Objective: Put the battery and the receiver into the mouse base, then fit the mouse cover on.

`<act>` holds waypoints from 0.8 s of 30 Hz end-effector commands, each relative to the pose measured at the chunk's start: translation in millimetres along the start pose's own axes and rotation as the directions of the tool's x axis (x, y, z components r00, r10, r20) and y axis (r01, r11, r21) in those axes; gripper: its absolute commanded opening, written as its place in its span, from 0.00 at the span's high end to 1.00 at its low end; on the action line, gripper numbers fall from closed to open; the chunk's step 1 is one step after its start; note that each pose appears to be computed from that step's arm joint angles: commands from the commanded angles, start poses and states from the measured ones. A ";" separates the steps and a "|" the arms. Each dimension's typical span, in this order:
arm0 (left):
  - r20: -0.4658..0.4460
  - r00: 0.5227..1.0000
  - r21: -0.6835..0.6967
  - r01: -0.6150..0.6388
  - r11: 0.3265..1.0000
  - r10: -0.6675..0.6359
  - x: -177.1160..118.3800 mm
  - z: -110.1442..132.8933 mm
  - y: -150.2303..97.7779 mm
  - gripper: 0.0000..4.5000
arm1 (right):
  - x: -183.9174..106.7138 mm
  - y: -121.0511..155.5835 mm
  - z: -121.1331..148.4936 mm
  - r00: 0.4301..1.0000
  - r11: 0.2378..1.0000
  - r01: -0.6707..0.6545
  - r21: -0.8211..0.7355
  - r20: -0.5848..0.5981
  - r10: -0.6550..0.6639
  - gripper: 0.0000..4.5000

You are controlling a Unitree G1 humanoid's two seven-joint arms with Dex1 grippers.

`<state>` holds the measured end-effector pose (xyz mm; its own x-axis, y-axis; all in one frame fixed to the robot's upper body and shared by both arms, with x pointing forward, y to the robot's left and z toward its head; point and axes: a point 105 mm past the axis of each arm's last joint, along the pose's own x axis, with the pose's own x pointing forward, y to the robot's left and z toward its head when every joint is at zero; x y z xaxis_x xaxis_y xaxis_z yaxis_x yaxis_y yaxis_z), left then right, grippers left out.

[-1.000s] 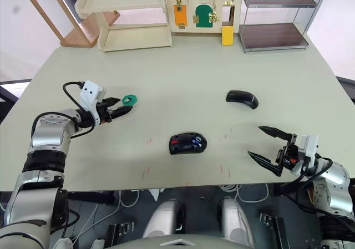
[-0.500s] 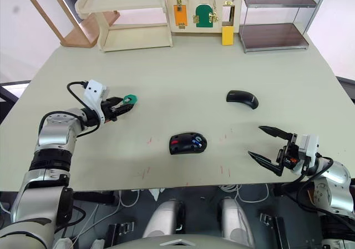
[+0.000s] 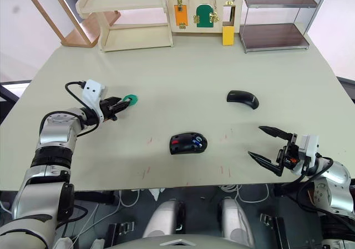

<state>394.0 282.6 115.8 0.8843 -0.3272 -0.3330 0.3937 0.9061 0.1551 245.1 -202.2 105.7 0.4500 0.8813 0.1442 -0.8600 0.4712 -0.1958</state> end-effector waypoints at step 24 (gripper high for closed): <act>0.043 0.999 0.001 -0.006 1.000 0.006 6.0 5.7 1.2 0.56 | -3.7 1.1 6.1 1.000 1.000 0.009 -0.024 0.020 -0.009 0.00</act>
<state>398.9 277.0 109.7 0.8849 -0.3415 -0.3167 0.4000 0.9056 0.1409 242.3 -202.5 102.0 0.4538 0.8799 0.1406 -0.8618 0.4735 -0.1820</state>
